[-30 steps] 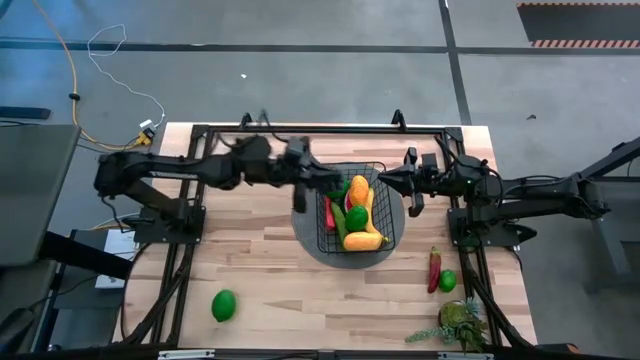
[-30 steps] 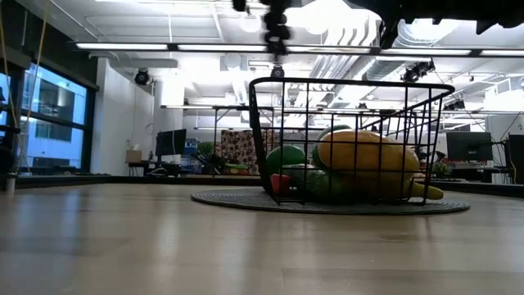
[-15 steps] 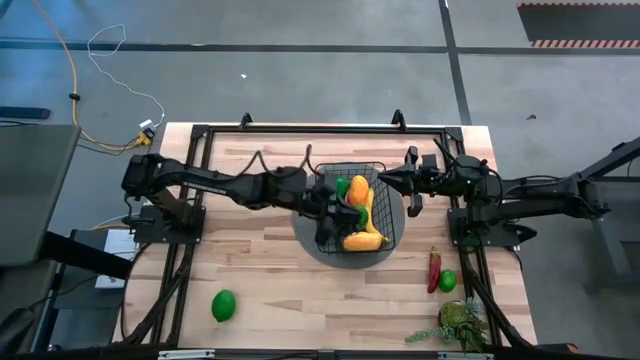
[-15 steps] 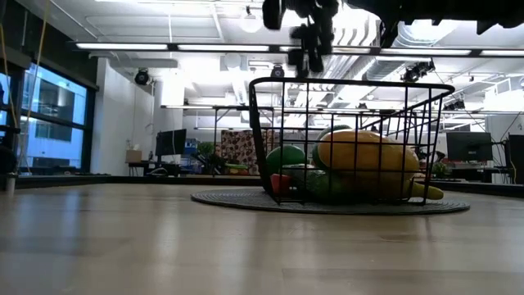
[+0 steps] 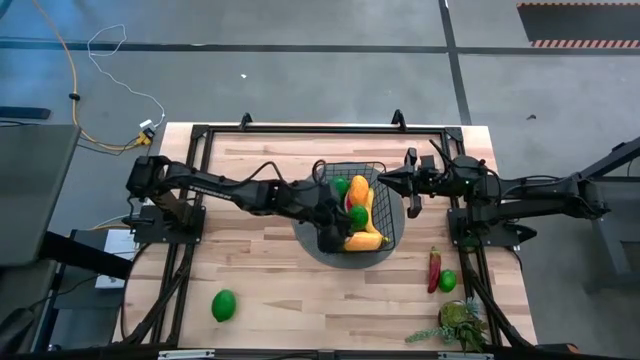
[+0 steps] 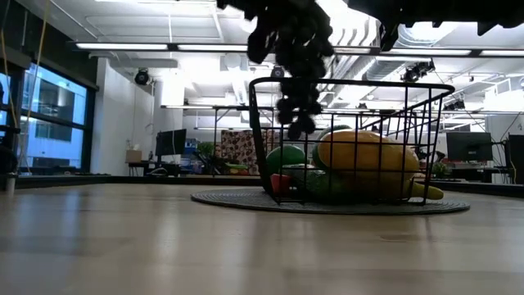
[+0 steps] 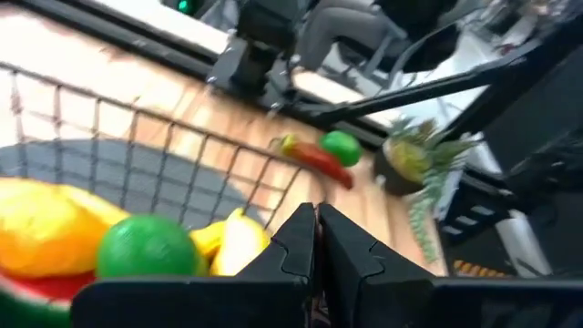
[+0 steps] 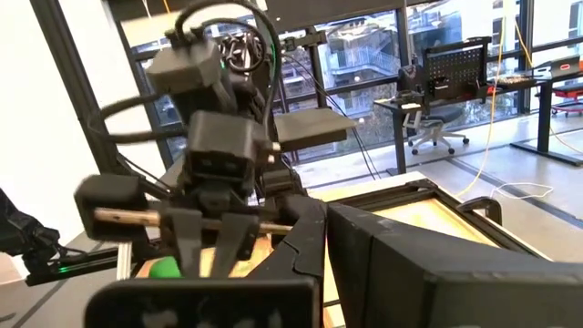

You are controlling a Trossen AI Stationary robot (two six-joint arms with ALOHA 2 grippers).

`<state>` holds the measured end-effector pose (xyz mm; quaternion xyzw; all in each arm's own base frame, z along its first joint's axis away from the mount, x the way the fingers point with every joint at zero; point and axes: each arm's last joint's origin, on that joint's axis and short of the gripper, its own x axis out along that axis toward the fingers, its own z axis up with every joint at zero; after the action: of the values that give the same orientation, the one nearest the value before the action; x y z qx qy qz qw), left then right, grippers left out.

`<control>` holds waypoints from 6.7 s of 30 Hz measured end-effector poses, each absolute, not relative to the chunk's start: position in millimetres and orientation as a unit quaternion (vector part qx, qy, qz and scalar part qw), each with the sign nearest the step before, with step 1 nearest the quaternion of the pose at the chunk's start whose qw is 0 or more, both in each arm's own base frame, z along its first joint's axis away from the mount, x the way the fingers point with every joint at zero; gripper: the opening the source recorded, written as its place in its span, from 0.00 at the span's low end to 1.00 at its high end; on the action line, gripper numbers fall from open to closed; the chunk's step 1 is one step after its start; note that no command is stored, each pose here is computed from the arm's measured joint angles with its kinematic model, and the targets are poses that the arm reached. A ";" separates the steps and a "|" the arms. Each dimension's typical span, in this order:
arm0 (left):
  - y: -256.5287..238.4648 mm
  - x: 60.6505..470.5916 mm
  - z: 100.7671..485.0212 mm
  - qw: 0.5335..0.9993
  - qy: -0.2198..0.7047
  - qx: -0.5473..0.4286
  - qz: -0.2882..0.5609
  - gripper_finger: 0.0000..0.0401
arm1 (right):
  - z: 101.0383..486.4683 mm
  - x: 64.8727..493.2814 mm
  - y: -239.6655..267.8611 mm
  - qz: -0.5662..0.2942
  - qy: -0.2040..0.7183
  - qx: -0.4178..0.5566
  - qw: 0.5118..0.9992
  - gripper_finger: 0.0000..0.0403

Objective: Build produce basket
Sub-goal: Put the black grapes into the black wire basket, then put the red chili pepper into the black wire basket

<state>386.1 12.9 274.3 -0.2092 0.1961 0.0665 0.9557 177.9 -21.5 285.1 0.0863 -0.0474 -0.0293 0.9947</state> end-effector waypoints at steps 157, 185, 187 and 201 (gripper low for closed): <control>37.2 159.7 284.5 0.977 -0.080 -0.136 0.141 0.44 | 288.0 177.8 -21.3 -0.027 -0.064 0.114 0.991 0.00; 35.5 160.9 277.6 0.983 -0.040 -0.139 0.113 0.00 | 283.0 178.1 -24.9 -0.068 -0.035 0.194 0.978 0.14; 35.5 160.9 277.2 0.983 -0.038 -0.139 0.113 0.00 | 281.5 178.0 -25.7 -0.081 -0.030 0.203 0.975 0.24; 36.1 160.8 275.6 0.982 -0.031 -0.140 0.124 0.00 | 283.5 178.0 -26.2 -0.091 -0.030 0.253 0.963 0.75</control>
<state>160.8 36.1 275.6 -0.1400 -0.0312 0.1241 0.9819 178.0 -26.2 283.5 0.2532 -0.0295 -0.0906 0.9627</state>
